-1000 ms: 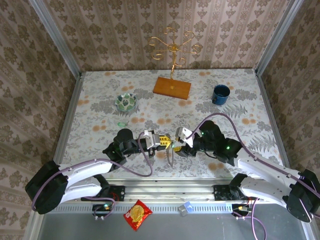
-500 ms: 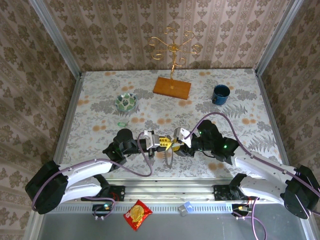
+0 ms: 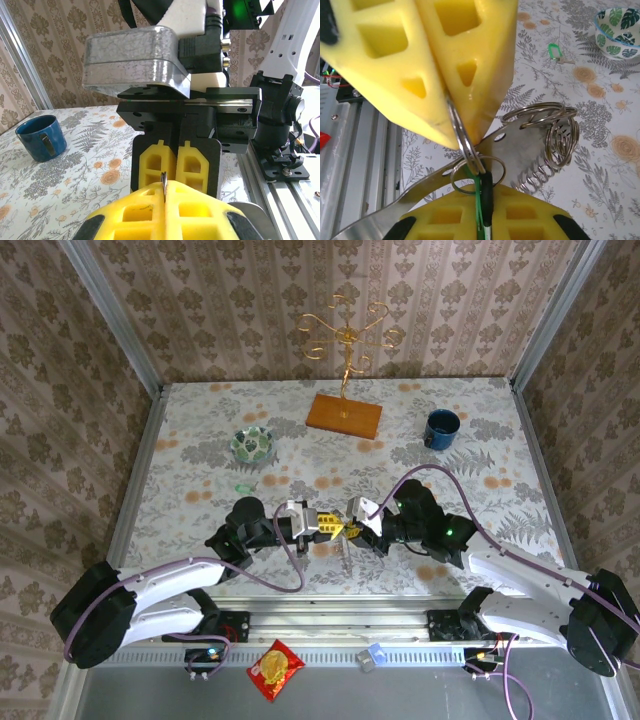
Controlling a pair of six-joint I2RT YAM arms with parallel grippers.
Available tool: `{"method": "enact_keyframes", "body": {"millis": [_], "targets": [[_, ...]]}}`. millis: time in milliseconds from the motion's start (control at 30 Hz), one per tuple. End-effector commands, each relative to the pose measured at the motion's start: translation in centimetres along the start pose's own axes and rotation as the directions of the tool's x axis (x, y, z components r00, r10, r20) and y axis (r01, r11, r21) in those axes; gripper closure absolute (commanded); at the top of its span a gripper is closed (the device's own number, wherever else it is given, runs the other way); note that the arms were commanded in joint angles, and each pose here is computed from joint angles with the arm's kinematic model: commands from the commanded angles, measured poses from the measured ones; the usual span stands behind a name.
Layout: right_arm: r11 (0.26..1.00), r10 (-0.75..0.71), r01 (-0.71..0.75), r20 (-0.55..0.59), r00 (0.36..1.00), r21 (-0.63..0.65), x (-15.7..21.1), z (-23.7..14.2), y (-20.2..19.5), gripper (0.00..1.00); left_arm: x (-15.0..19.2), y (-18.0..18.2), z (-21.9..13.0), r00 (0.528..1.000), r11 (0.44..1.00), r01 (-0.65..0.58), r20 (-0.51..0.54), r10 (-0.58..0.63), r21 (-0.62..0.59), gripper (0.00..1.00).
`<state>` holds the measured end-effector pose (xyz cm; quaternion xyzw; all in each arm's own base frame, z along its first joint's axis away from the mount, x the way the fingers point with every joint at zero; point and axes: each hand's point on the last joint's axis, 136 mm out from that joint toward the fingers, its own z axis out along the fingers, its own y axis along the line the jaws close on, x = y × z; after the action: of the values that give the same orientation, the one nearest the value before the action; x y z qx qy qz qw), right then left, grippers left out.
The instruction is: Put the keys on the keyring
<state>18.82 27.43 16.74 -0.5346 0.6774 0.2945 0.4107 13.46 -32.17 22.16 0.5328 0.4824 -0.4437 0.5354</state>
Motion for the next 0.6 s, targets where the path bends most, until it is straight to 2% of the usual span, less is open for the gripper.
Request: {"method": "enact_keyframes", "body": {"millis": [0, 267, 300, 533, 567], "targets": [[0.999, -0.038, 0.038, 0.018, 0.999, 0.018, -1.6, -1.2, -0.2, 0.94, -1.3, 0.5, -0.1, 0.999, 0.999, -0.039, 0.026, 0.040, -0.011, 1.00], [0.994, -0.085, 0.084, 0.009, 0.996, 0.073, -3.4, -2.9, -0.8, 0.99, -0.2, 0.3, -0.3, 0.998, 0.999, -0.048, -0.051, 0.048, -0.004, 1.00], [0.993, -0.090, 0.089, 0.010, 0.996, 0.075, -3.6, -3.1, -0.8, 0.99, 0.0, 0.8, -0.3, 0.997, 0.998, -0.049, -0.061, 0.047, -0.033, 1.00], [0.992, -0.093, 0.094, -0.012, 0.996, 0.080, -3.4, -3.2, -0.9, 1.00, 0.3, 1.2, -0.4, 0.996, 0.997, -0.048, -0.074, 0.044, -0.057, 1.00], [0.992, -0.092, 0.093, -0.016, 0.996, 0.081, -3.4, -3.2, -1.0, 1.00, 0.4, 1.2, -0.4, 0.996, 0.997, -0.047, -0.075, 0.042, -0.060, 0.96]]}}
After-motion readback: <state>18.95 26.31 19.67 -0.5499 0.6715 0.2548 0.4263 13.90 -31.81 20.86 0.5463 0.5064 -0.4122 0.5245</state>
